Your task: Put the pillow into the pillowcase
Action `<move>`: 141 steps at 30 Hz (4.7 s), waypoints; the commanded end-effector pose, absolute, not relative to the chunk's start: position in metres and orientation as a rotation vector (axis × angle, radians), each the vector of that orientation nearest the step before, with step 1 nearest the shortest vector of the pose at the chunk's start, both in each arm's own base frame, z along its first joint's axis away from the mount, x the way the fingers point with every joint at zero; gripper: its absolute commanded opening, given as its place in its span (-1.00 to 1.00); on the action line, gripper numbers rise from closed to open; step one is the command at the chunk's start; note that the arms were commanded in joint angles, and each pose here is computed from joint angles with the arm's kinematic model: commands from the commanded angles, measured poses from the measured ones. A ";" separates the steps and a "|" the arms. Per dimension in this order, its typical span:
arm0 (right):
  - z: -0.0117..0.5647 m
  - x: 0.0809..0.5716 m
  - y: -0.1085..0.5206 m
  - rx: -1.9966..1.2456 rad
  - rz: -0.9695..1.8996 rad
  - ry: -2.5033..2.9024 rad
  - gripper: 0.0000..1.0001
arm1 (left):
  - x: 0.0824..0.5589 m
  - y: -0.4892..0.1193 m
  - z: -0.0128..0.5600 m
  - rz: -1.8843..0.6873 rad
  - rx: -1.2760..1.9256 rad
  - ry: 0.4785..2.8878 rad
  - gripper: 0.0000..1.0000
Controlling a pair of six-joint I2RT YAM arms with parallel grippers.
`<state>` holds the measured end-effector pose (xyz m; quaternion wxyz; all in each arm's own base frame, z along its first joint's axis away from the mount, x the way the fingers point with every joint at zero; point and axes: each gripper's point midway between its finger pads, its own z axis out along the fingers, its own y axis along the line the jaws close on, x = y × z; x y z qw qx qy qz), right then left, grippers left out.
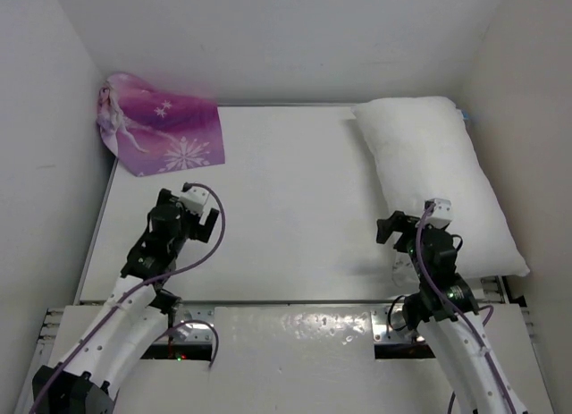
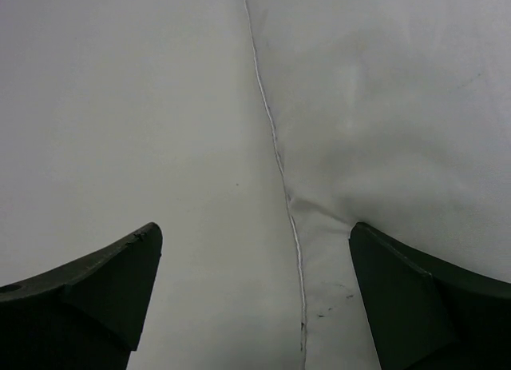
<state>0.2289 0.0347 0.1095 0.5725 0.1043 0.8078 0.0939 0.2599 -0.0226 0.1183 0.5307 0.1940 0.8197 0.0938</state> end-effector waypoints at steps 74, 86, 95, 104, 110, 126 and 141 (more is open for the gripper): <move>0.357 0.325 0.225 -0.603 0.415 1.531 0.97 | 0.311 -0.172 0.566 -0.126 0.808 1.327 -1.00; 0.250 0.404 0.214 -0.375 0.257 1.844 0.94 | 0.449 -0.092 0.357 -0.078 0.501 1.968 -1.00; 0.235 0.446 0.224 -0.278 0.320 2.029 0.95 | 0.447 0.114 0.152 0.236 -0.054 2.406 -1.00; 0.169 0.389 0.196 -0.278 0.364 2.284 0.35 | 0.359 0.138 0.098 0.162 0.040 2.523 0.18; 0.121 0.365 0.169 -0.073 0.415 2.432 0.20 | 0.423 -0.012 0.208 -0.156 0.682 2.178 0.99; 0.040 0.373 0.219 -0.035 0.752 2.546 0.43 | 0.356 -0.207 0.062 -0.379 1.415 2.217 0.91; 0.114 0.378 0.148 0.157 0.468 2.281 -1.00 | 0.406 -0.127 0.248 -0.213 0.931 2.114 -1.00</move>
